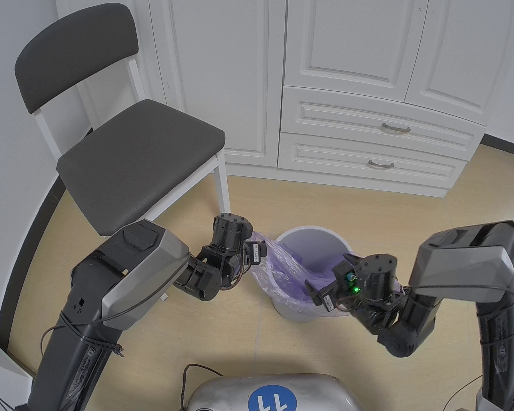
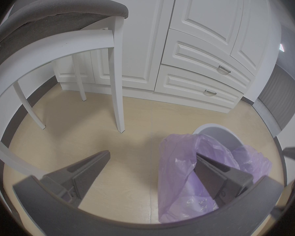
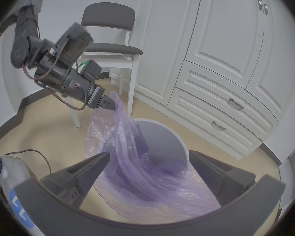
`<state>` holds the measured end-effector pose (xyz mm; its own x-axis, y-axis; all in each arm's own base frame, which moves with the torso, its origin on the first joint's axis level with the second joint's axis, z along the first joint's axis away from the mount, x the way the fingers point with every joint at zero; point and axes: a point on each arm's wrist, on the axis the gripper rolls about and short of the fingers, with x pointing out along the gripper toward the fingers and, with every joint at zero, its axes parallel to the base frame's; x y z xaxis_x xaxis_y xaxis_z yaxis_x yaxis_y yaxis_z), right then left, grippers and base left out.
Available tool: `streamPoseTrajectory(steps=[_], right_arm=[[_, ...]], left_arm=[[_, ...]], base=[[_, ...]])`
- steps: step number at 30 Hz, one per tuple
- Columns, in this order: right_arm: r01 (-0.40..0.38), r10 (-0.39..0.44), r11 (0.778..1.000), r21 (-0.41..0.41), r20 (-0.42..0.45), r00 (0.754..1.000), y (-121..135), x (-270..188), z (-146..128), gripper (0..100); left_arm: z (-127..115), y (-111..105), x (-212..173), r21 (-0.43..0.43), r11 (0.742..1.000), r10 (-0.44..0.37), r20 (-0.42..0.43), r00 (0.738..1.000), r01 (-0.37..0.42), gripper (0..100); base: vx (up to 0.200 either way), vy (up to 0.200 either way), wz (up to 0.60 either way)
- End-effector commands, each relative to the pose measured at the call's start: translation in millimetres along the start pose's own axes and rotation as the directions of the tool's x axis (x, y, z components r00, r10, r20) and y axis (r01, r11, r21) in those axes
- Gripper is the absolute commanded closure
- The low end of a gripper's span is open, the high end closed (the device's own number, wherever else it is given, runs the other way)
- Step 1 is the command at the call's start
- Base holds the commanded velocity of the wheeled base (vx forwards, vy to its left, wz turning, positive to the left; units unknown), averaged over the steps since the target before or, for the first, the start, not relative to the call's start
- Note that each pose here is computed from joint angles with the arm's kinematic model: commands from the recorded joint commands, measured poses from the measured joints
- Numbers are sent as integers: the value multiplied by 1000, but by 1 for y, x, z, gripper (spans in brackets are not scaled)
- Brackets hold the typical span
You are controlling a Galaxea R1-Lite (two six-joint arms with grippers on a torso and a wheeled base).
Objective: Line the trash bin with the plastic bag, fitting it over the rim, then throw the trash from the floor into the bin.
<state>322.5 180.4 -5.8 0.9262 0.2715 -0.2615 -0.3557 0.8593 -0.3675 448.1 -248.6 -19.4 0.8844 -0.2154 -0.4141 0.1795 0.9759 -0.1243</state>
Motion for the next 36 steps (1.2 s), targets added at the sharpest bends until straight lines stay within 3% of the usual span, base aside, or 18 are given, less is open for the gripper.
streamPoseTrajectory(steps=[1, 9, 20, 27, 31, 36], right_arm=[[-28, 27, 999, -30, -29, 999, 37, 12, -22, 0], [27, -27, 999, -21, -4, 1000, 52, 28, -27, 0], [64, -64, 998, -18, -12, 998, 49, 41, -34, 0], [143, -144, 989, -36, -20, 989, 20, 50, -39, 0], [206, -209, 975, -79, -26, 978, -10, 54, -43, 0], [224, -226, 972, -73, -22, 974, -20, 52, -37, 0]], left_arm=[[1, 0, 1, -3, 1000, -1, 5, 1000, 1, 0], [2, 5, 3, -7, 1000, 9, 6, 1000, -9, 0], [2, 6, 3, -8, 1000, 10, 7, 1000, -10, 0], [4, 9, 4, -11, 1000, 15, 11, 1000, -15, 0], [6, 11, 6, -15, 1000, 19, 19, 1000, -18, 0], [6, 12, 6, -14, 1000, 19, 16, 1000, -19, 0]], base=[[0, 0, 0], [0, 0, 0], [0, 0, 0], [0, 0, 0], [0, 0, 0], [0, 0, 0]])
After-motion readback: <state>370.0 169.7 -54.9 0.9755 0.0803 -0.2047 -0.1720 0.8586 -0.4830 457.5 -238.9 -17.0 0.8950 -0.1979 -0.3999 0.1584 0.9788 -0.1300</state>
